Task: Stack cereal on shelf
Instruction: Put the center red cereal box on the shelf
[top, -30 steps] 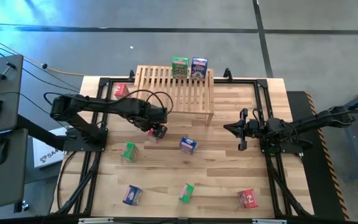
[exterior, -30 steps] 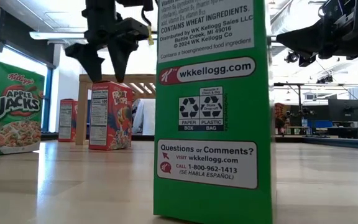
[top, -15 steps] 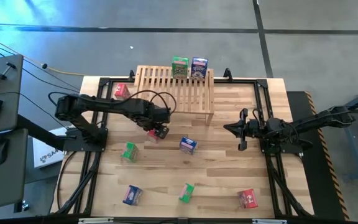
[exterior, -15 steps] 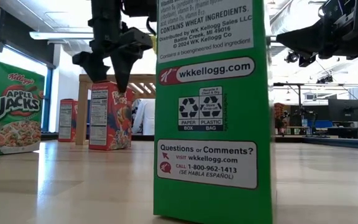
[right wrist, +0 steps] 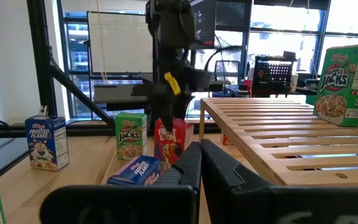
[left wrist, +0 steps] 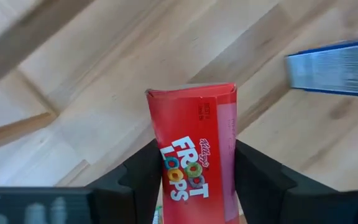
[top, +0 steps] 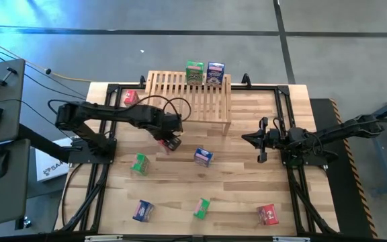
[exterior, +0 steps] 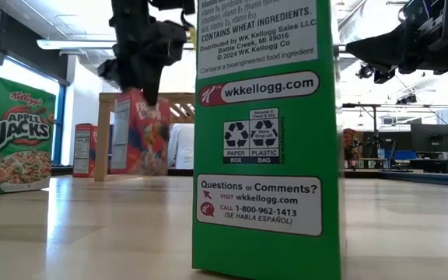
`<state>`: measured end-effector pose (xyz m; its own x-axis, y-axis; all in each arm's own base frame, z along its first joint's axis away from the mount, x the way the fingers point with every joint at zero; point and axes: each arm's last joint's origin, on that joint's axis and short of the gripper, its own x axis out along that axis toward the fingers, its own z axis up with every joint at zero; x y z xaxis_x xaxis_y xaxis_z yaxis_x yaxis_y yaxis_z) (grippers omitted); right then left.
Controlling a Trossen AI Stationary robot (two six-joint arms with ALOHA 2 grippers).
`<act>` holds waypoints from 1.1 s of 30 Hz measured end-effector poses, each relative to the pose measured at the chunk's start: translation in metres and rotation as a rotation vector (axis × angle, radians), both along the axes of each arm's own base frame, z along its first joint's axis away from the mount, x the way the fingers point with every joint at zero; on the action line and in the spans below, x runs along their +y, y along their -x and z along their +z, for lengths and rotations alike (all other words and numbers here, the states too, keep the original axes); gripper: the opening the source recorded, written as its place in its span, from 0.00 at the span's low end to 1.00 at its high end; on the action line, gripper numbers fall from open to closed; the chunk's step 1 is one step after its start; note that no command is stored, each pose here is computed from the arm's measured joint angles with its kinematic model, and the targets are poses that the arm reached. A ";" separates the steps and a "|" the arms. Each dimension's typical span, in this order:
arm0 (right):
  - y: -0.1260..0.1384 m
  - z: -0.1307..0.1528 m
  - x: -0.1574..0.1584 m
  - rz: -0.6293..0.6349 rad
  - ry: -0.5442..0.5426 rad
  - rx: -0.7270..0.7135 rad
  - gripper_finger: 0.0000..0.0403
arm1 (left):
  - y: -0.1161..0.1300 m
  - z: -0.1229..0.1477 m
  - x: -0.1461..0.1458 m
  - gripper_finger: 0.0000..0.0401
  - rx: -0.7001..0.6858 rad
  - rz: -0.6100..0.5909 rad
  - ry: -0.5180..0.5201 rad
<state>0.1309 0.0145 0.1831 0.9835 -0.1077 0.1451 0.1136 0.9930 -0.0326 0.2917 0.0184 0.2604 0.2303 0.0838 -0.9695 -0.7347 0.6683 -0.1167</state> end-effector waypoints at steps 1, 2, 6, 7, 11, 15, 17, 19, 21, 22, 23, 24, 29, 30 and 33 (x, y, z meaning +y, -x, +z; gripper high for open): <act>0.000 0.000 0.000 0.000 0.000 -0.001 0.00 | 0.002 0.004 -0.001 0.40 -0.018 -0.010 0.001; 0.000 0.000 0.000 0.001 0.000 -0.001 0.00 | 0.004 0.009 -0.003 0.40 -0.037 -0.021 0.007; 0.000 0.000 0.000 0.000 0.000 -0.001 0.00 | 0.014 0.026 -0.012 0.38 -0.115 -0.063 0.026; 0.000 0.000 0.000 0.000 0.000 -0.001 0.00 | 0.017 0.031 -0.014 0.37 -0.139 -0.079 0.025; 0.000 0.000 0.000 0.000 0.000 -0.001 0.00 | 0.025 0.048 -0.026 0.37 -0.245 -0.129 0.026; 0.000 0.000 0.000 0.001 -0.008 -0.002 0.00 | 0.036 0.068 -0.035 0.37 -0.365 -0.206 0.001; 0.000 0.000 0.000 0.001 -0.008 -0.002 0.00 | 0.044 0.077 -0.036 0.37 -0.417 -0.217 -0.016; 0.000 0.000 0.000 0.002 -0.011 -0.002 0.00 | 0.051 0.086 -0.035 0.37 -0.468 -0.218 -0.030; 0.000 0.000 0.000 0.002 -0.015 -0.003 0.00 | 0.058 0.095 -0.034 0.37 -0.526 -0.237 -0.047; 0.000 0.000 0.000 0.003 -0.015 -0.003 0.00 | 0.060 0.100 -0.034 0.37 -0.556 -0.248 -0.056; 0.000 0.000 0.000 0.003 -0.015 -0.003 0.00 | 0.063 0.103 -0.034 0.37 -0.582 -0.258 -0.064; 0.000 0.000 0.000 0.002 -0.015 -0.003 0.00 | 0.065 0.107 -0.034 0.37 -0.607 -0.271 -0.074; 0.000 0.000 0.000 0.003 -0.015 -0.003 0.00 | 0.073 0.125 -0.033 0.37 -0.746 -0.341 -0.139; 0.000 0.000 0.000 0.002 -0.015 -0.003 0.00 | 0.074 0.127 -0.032 0.37 -0.765 -0.352 -0.155; 0.000 0.000 0.000 0.002 -0.015 -0.003 0.00 | 0.077 0.136 -0.029 0.37 -0.811 -0.377 -0.200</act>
